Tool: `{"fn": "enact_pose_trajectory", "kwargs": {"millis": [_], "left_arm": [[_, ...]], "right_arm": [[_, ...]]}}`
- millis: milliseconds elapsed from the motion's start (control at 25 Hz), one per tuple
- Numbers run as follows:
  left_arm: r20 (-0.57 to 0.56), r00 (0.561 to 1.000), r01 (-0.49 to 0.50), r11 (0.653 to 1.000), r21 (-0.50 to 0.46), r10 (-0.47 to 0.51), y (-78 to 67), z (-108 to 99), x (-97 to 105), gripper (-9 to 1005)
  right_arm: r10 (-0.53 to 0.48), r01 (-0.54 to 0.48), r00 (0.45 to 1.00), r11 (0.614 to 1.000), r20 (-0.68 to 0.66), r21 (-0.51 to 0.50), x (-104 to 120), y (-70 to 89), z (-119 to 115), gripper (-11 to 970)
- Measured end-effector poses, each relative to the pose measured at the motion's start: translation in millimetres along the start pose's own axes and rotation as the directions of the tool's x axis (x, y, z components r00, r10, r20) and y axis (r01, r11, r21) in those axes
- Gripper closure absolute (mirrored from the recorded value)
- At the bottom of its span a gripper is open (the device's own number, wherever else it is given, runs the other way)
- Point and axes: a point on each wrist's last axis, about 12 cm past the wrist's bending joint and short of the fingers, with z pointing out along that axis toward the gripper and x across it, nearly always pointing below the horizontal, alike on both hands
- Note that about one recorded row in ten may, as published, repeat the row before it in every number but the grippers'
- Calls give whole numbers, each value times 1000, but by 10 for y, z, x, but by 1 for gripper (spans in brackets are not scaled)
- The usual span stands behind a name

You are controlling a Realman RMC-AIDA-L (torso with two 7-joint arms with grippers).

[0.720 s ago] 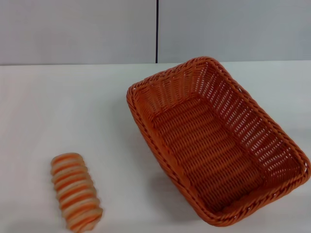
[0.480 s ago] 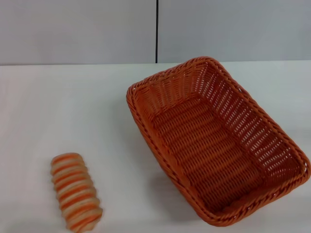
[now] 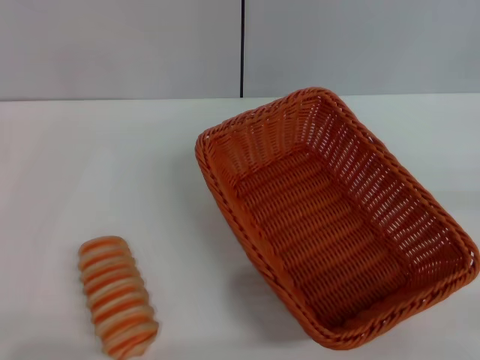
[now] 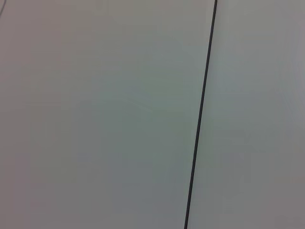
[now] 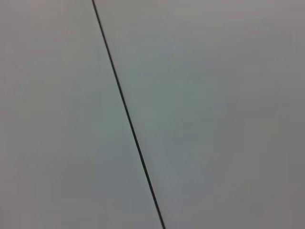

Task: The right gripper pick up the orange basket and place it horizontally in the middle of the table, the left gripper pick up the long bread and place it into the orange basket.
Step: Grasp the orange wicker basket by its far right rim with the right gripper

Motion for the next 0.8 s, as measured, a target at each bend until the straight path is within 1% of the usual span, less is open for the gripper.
{"fn": "enact_pose_trajectory", "kwargs": {"millis": [40, 120, 160, 200, 240, 360, 400, 440, 560, 600, 640, 760, 800], "left_arm": [[0, 1000, 0, 1000, 0, 0, 0, 0, 0, 342], [-4, 1000, 5, 1000, 5, -5, -14, 52, 16, 342], [-6, 1000, 5, 1000, 10, -5, -21, 88, 24, 342], [-6, 1000, 5, 1000, 13, -5, -26, 109, 29, 342], [-9, 1000, 3, 1000, 17, -3, -31, 142, 37, 342], [-21, 1000, 5, 1000, 26, -4, -54, 226, 67, 342], [-32, 999, 4, 1000, 29, -3, -61, 267, 85, 342], [-32, 999, 4, 1000, 29, -3, -61, 267, 85, 342], [-41, 999, -5, 999, 35, 6, -57, 323, 98, 342], [-41, 999, -5, 999, 35, 6, -57, 323, 98, 342], [-45, 999, -12, 999, 39, 14, -52, 353, 102, 342], [-53, 998, -26, 999, 41, 28, -28, 378, 106, 342], [-56, 998, -34, 999, 39, 36, -10, 379, 104, 342]], "right_arm": [[0, 0, 1000, 1000, 0, 0, 0, 0, 0, 257], [41, -43, 998, 999, -56, -32, -111, -81, 59, 258], [68, -72, 993, 996, -95, -48, -160, -112, 103, 258], [87, -106, 978, 990, -190, -96, -296, -146, 243, 258], [87, -106, 978, 990, -190, -96, -296, -146, 243, 258], [82, -142, 939, 977, -334, -158, -477, -107, 486, 258], [92, -181, 901, 968, -423, -176, -579, -45, 669, 258], [92, -181, 901, 968, -423, -176, -579, -45, 669, 258], [90, -226, 823, 958, -561, -179, -734, 87, 980, 258], [75, -234, 770, 957, -634, -170, -808, 181, 1139, 258], [75, -234, 770, 957, -634, -170, -808, 181, 1139, 258], [35, -227, 673, 960, -739, -161, -888, 342, 1384, 258], [16, -238, 584, 959, -812, -152, -919, 456, 1557, 258]]}}
